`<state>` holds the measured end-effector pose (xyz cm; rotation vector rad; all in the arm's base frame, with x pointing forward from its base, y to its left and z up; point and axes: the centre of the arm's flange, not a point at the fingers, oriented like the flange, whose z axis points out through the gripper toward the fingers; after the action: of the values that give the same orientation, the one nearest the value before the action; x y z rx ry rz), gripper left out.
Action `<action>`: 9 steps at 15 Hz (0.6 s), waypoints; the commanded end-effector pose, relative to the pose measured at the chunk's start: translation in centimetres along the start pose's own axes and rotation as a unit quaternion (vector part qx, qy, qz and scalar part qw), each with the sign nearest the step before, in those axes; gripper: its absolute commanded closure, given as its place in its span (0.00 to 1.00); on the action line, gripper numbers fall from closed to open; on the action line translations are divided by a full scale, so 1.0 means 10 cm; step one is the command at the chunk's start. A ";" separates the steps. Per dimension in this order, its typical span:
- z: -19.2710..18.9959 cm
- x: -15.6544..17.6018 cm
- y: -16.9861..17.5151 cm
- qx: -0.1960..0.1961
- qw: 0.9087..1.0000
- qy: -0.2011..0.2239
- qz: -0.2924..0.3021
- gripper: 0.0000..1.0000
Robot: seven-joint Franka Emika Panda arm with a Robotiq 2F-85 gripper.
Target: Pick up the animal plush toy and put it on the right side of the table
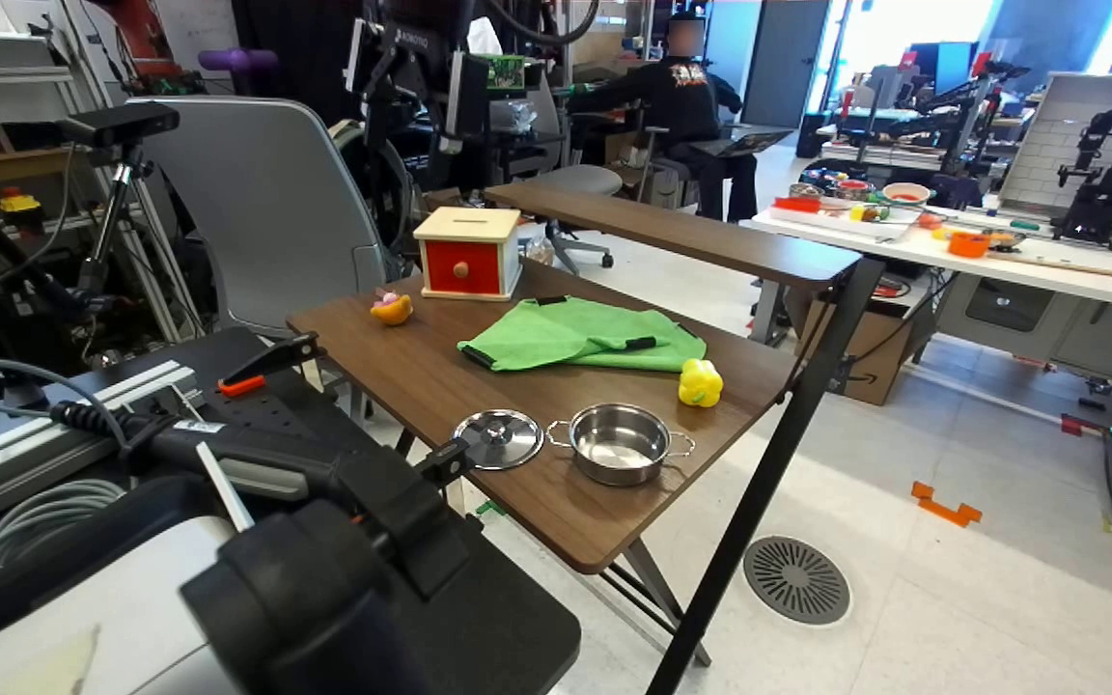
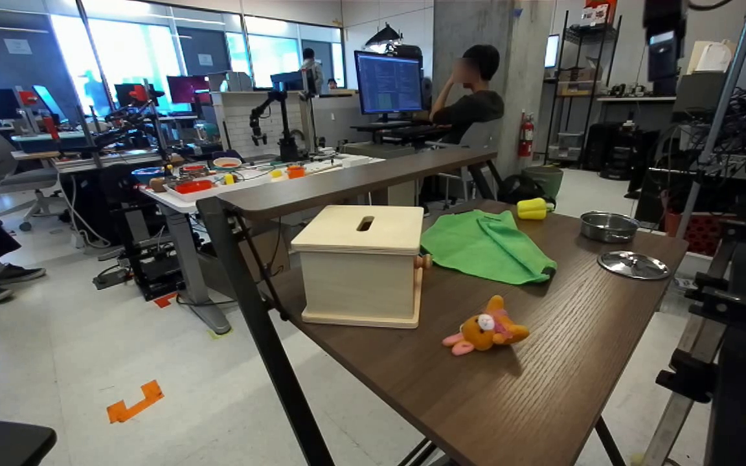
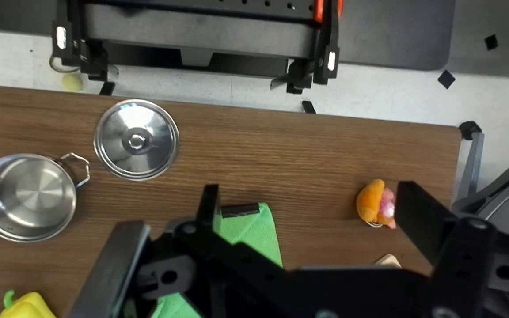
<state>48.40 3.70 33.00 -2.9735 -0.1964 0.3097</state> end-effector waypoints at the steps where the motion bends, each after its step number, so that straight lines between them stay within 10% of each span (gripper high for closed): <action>1: 0.33 0.51 -0.34 -0.005 1.000 0.019 0.001 0.00; 9: 1.18 0.95 -0.90 -0.017 0.999 0.013 -0.048 0.00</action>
<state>52.46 14.04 23.40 -2.9761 -0.3140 0.2687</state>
